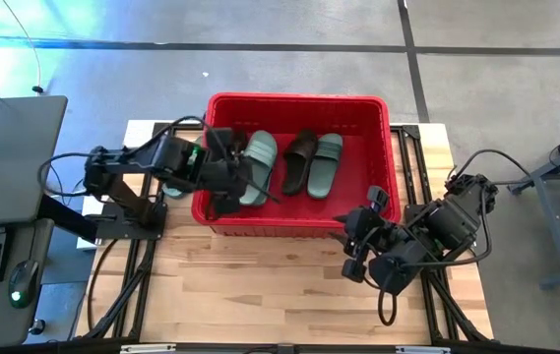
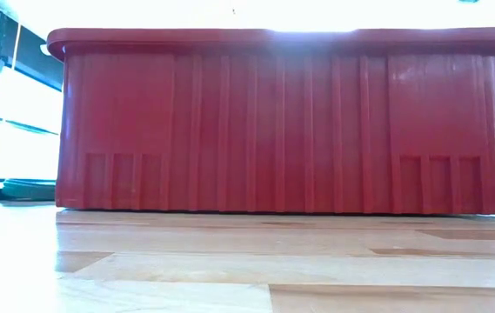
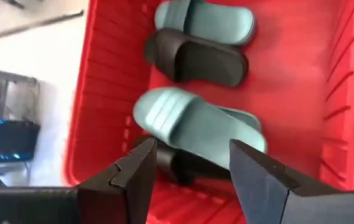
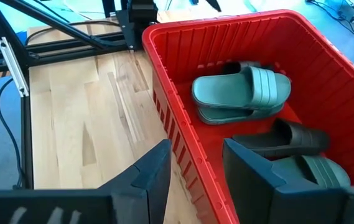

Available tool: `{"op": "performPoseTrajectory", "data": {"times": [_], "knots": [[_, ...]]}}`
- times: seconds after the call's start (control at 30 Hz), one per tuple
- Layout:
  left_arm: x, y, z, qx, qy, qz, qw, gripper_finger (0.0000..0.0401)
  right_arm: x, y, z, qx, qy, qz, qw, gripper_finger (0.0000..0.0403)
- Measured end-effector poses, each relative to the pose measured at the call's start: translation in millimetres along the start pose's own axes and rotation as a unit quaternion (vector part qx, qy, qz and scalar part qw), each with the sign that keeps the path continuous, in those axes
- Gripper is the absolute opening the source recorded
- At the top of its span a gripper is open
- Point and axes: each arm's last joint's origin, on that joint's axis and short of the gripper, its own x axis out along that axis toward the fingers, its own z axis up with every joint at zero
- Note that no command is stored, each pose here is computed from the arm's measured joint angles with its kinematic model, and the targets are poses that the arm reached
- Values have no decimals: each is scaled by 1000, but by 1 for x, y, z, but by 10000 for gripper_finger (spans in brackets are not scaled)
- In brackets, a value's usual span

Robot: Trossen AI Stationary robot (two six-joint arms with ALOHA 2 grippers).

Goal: Pick and place slides into bin
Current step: Put the green slide into the red bin

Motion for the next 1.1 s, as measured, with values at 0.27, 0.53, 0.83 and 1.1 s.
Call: {"op": "performPoseTrajectory", "data": {"times": [0.27,0.53,0.83,1.1], "knots": [[6,-1,-65,-95,42,37,994,186,0,0,0,3,1,1,1000,134],[16,-3,-147,-189,67,49,978,186,0,0,0,-18,1,1,1000,134],[29,-10,-206,-219,78,49,971,186,0,0,0,-19,1,1,1000,134],[49,-26,-234,-200,131,15,971,186,0,0,0,-18,-1,-2,1000,134]]}}
